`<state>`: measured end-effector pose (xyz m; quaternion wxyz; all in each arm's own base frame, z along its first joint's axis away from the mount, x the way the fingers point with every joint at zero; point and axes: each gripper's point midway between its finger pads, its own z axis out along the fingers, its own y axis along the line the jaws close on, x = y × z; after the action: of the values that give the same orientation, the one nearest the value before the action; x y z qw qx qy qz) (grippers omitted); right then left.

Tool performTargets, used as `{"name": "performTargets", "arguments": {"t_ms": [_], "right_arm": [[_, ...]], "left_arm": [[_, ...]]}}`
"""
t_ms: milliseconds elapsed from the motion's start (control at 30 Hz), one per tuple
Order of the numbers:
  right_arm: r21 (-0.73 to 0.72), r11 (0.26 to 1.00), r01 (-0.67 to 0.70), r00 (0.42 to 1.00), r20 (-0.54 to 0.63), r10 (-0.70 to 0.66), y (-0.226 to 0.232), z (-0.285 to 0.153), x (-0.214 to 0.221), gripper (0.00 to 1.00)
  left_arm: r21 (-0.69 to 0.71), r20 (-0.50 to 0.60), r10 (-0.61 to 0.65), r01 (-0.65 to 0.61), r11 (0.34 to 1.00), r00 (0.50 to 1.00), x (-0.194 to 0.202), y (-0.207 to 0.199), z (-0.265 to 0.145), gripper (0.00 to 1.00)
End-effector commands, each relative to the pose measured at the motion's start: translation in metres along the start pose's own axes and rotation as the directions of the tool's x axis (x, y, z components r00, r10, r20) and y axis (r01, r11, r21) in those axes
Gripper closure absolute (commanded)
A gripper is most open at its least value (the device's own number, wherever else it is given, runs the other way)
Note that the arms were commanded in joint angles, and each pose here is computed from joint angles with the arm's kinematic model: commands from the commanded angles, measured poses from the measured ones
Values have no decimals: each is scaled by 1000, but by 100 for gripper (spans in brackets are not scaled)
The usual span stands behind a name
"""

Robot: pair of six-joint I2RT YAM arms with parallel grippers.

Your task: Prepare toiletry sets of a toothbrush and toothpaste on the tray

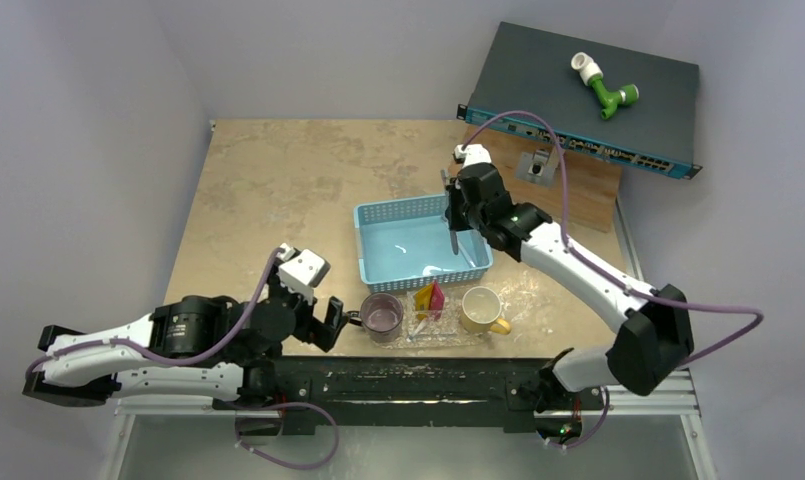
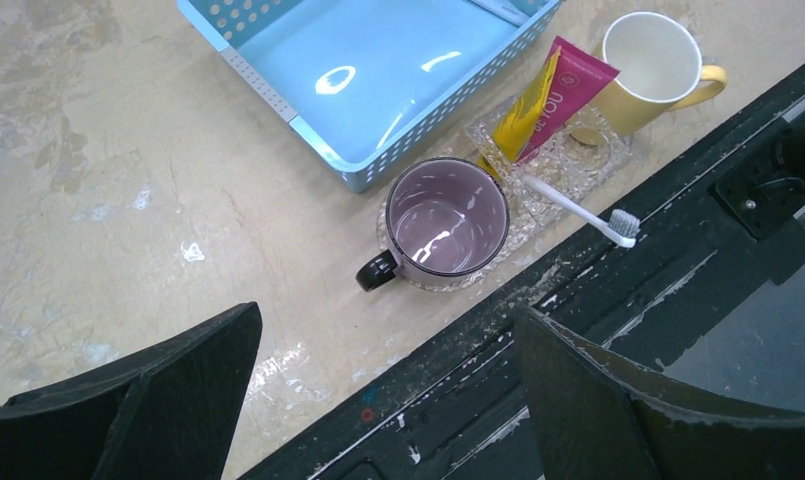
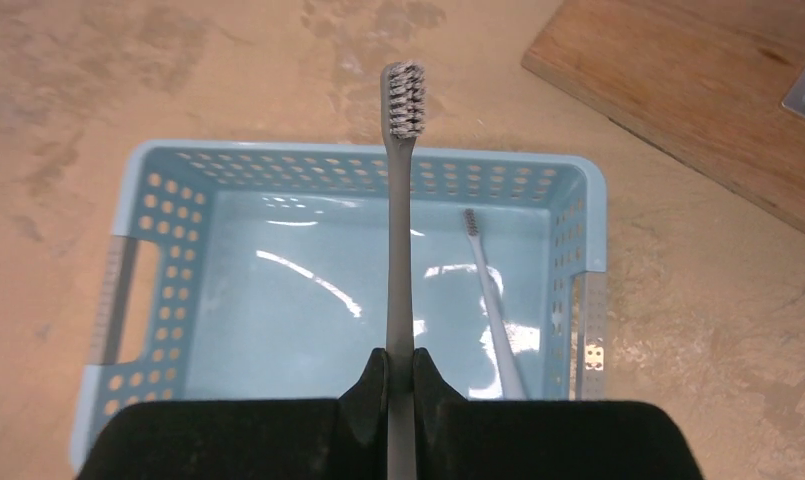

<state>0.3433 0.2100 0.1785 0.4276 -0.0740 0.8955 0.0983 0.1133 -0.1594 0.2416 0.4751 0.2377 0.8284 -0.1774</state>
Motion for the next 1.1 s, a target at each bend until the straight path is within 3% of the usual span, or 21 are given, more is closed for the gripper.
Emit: {"name": "performTargets", "arguments": {"t_ms": [0, 233, 433, 700, 1067], "right_arm": [[-160, 987, -34, 988, 143, 57, 27, -36, -36, 100], [-382, 923, -38, 966, 223, 132, 58, -92, -54, 100], [-564, 825, 39, 951, 273, 142, 86, -127, -49, 100], [-784, 621, 6, 948, 202, 245, 124, -161, -33, 100], [-947, 322, -16, 920, 112, 375, 175, -210, -28, 100]], "left_arm": [[55, 38, -64, 62, 997, 997, -14, -18, 3, 3], [175, 92, -146, 128, 976, 985, -32, -44, 3, 3], [289, 149, -215, 166, 943, 965, -49, -61, -2, 3], [446, 151, -278, 186, 875, 949, -58, -85, -7, 3], [590, 112, -362, 231, 773, 925, -63, -98, -3, 5]]}}
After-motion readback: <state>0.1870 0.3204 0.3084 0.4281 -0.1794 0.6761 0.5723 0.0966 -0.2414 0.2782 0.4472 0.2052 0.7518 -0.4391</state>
